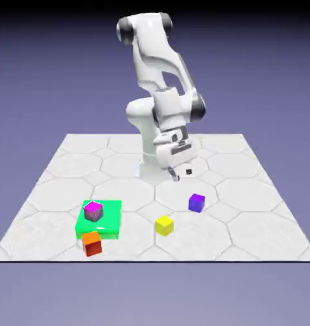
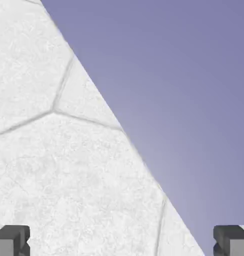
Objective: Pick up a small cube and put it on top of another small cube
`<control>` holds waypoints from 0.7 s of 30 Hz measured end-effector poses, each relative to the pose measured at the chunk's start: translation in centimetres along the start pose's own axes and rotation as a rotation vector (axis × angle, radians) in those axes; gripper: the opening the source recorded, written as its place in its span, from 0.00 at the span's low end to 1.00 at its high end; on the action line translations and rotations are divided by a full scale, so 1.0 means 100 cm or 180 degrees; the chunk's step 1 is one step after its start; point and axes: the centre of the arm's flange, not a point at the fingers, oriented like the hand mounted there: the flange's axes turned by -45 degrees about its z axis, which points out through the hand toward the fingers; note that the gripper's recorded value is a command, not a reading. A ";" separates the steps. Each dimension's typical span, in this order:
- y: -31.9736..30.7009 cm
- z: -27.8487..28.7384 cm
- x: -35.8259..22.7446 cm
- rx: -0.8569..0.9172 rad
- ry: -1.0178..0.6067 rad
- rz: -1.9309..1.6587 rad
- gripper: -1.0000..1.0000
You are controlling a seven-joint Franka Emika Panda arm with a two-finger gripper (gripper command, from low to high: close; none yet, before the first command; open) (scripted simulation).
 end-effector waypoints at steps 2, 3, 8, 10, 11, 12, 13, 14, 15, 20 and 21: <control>-0.007 0.010 0.001 0.0127 -0.0027 -0.0268 0.50; -0.011 0.015 0.001 0.0191 -0.0038 -0.0402 0.50; -0.031 0.038 0.002 0.0508 -0.0068 -0.1074 0.50; -0.039 0.046 0.002 0.0635 -0.0068 -0.1342 0.50; -0.043 0.051 0.002 0.0698 -0.0066 -0.1476 0.50; -0.047 0.055 0.002 0.0760 -0.0062 -0.1610 0.50; -0.051 0.059 0.002 0.0823 -0.0056 -0.1744 0.50; -0.055 0.063 0.001 0.0885 -0.0049 -0.1877 0.50; -0.059 0.066 0.001 0.0947 -0.0040 -0.2010 0.50; -0.080 0.084 -0.001 0.1252 0.0028 -0.2671 0.50; -0.084 0.087 -0.002 0.1312 0.0047 -0.2802 0.50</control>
